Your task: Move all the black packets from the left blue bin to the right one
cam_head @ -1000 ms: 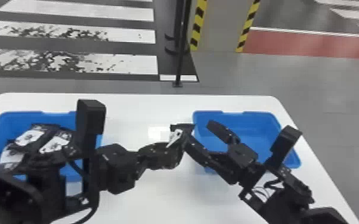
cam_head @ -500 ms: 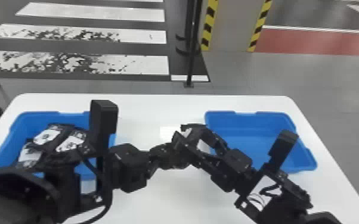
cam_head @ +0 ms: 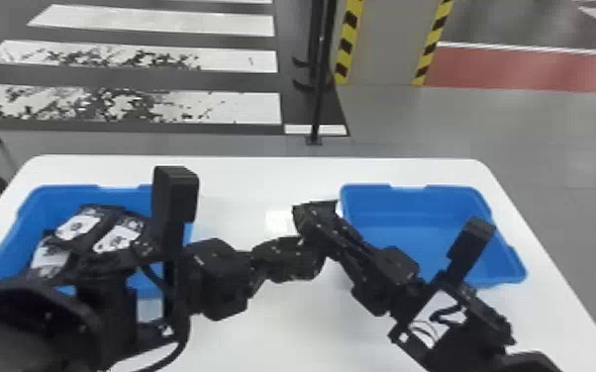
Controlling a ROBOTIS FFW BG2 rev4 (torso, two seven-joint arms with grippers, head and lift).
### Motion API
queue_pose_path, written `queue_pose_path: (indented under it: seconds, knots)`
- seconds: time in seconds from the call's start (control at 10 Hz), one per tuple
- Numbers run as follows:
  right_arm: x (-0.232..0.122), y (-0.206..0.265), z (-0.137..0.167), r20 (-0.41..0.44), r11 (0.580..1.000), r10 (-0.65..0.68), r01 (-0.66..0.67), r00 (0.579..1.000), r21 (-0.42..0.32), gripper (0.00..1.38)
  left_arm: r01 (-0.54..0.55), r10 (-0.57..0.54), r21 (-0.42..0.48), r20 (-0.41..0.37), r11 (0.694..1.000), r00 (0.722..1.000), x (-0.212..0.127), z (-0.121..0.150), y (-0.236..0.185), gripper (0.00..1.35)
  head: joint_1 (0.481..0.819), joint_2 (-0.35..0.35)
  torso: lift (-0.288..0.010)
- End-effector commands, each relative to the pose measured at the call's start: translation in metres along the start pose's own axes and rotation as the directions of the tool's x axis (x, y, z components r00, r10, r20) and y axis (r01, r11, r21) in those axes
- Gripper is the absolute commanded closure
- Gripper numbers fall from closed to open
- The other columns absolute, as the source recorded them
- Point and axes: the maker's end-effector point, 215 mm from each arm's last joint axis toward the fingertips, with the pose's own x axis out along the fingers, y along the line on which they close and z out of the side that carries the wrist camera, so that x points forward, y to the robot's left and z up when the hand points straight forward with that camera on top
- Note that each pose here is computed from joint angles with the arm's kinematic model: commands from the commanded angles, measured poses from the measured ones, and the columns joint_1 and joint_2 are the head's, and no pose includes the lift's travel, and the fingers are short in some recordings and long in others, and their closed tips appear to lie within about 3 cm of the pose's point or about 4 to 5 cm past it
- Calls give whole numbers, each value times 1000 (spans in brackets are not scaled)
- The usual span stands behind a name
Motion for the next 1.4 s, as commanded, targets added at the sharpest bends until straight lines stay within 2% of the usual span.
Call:
queue_pose_path:
  seconds: [0.0,0.1,0.2,0.3,0.5,0.7,0.9,1.0,1.1,1.2,1.3]
  knots:
    - [0,0,2,8,1000,-1,1,1000,-1,1276,-5,5,10,21,1000,1000,-1,6,2,1187,695,-103,-140]
    - [0,-1,4,14,1000,-3,3,1000,-3,1276,-20,21,-2,57,1000,998,-5,10,8,860,695,-103,-140]
    - [-3,-9,9,22,1000,-18,18,1000,-13,1276,-57,59,-35,61,998,996,-14,3,22,340,695,-100,-140]
    - [-8,-26,20,35,998,-49,50,998,-31,1276,-78,82,-49,89,996,993,-24,2,29,55,695,-91,-140]
    - [-23,-75,39,52,986,-141,145,989,-82,1276,-146,154,-66,142,987,978,-56,6,43,159,695,-90,-140]
    - [-42,-145,49,41,952,-266,269,963,-143,1276,-242,254,-83,200,967,946,-102,13,58,159,695,-107,-140]
    - [-70,-221,52,16,889,-409,403,912,-219,1276,-307,323,-104,231,946,918,-133,13,72,160,695,-129,-140]
    - [-88,-253,56,15,843,-481,467,876,-267,1260,-331,348,-109,231,937,909,-143,10,78,159,695,-139,-140]
    - [-99,-270,52,18,820,-517,501,856,-276,996,-349,364,-107,236,931,901,-150,11,83,159,695,-166,-140]
    - [-107,-272,51,29,799,-532,514,846,-313,515,-368,384,-109,237,923,893,-157,10,89,159,695,-185,-140]
    - [-116,-258,58,76,771,-534,522,842,-366,136,-386,400,-105,231,916,887,-163,9,95,159,695,-194,-140]
